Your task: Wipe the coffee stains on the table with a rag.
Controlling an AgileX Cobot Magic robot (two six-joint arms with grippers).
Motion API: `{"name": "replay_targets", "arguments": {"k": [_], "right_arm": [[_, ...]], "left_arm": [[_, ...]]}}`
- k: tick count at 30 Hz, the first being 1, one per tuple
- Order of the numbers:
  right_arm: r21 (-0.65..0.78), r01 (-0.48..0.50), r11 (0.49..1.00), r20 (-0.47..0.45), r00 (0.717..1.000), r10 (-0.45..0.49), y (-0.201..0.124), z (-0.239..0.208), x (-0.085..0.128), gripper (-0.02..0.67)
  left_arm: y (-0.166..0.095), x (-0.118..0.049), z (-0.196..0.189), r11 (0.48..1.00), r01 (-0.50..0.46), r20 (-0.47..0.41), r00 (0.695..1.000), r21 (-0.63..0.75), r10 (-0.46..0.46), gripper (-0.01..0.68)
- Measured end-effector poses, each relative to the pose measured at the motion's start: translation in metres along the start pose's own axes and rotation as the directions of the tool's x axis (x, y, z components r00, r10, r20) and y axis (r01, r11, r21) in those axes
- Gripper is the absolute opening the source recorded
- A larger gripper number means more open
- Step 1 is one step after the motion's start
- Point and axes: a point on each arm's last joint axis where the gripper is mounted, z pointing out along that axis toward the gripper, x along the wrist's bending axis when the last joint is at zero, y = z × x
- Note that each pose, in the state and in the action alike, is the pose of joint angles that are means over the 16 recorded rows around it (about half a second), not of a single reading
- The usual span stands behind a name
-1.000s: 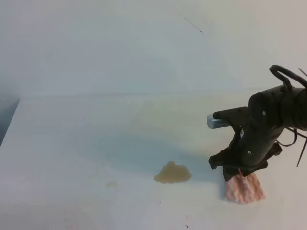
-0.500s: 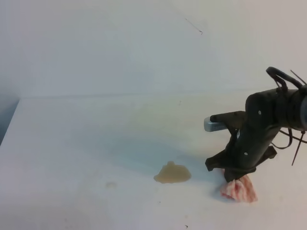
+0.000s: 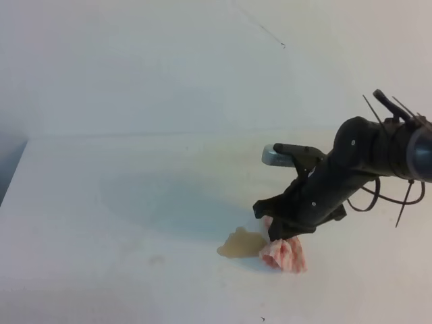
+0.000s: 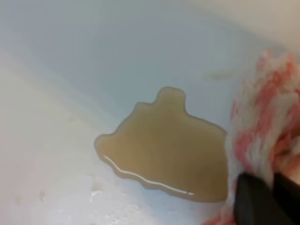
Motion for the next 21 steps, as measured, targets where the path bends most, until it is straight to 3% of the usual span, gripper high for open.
{"name": "replay_targets", "arguments": {"k": [21], "right_arm": [[-0.058, -0.011, 0.998, -0.098, 0.995, 0.006, -0.006, 0.039, 0.041, 0.016]], "left_arm": [[0.0, 0.0, 0.0, 1.0, -0.001, 0.0, 1.0, 0.0, 0.001, 0.005]]}}
